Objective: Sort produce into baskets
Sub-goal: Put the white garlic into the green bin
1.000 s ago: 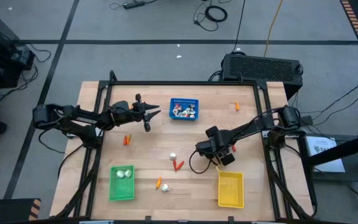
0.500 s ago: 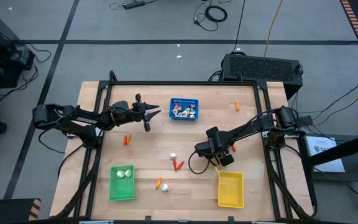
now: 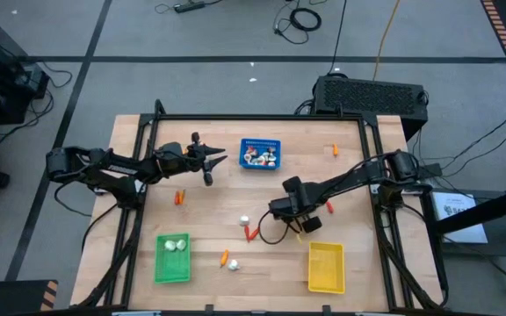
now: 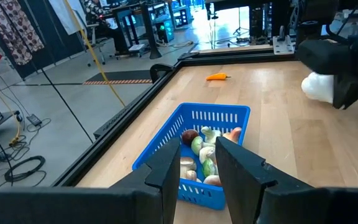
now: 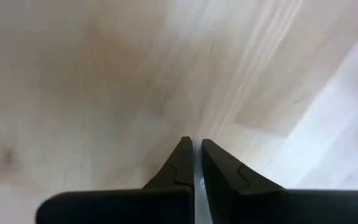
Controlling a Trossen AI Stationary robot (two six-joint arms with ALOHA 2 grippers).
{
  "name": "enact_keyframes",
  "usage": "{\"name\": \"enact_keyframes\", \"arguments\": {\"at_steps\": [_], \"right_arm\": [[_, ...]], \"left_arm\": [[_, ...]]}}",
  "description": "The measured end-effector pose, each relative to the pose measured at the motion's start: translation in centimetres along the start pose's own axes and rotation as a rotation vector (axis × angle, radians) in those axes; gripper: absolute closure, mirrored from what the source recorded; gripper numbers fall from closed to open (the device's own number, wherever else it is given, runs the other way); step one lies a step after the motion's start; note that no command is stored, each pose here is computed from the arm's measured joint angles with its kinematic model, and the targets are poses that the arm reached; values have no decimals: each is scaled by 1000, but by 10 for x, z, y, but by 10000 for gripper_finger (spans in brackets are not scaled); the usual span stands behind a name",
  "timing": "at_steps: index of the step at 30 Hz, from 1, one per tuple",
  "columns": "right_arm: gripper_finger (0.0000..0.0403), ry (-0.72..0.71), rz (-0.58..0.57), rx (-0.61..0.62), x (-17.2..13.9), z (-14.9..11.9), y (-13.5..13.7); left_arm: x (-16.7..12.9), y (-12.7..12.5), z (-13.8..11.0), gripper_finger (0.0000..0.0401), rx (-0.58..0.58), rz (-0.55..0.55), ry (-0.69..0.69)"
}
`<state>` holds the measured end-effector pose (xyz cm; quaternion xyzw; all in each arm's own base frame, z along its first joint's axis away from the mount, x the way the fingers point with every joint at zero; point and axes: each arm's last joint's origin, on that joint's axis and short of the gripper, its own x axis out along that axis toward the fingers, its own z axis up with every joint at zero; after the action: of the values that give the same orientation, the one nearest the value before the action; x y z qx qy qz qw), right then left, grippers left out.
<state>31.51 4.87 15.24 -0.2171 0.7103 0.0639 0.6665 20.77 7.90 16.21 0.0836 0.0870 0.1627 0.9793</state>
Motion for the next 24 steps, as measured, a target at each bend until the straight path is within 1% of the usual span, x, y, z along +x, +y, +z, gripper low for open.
{"name": "enact_keyframes", "arguments": {"at_steps": [2, 6, 8, 11, 14, 16, 18, 21, 24], "right_arm": [[393, -51, -10, 9, -11, 9, -3], [392, -245, -47, 37, -41, 34, -10], [397, -383, -74, 56, -57, 49, -12], [400, -637, -125, 93, -80, 72, -16], [400, -887, -162, 130, -96, 90, -19], [400, -1059, -159, 115, -101, 104, -20], [400, -1191, -160, 61, -99, 117, -21], [400, -1404, -214, -6, -92, 138, -21], [400, -1606, -284, -39, -75, 156, -20]], "left_arm": [[0, 0, 0, 290, 0, -1, 3], [0, 0, -1, 290, 2, -2, 12], [0, 0, -2, 290, 19, -4, 19], [0, -1, -4, 290, 26, -10, 47], [0, -1, -7, 290, 47, -17, 77], [-1, -2, -11, 290, 73, -28, 114], [-1, -3, -15, 290, 94, -38, 150], [-2, -4, -18, 290, 100, -49, 189], [-2, -4, -18, 290, 102, -49, 190]]}}
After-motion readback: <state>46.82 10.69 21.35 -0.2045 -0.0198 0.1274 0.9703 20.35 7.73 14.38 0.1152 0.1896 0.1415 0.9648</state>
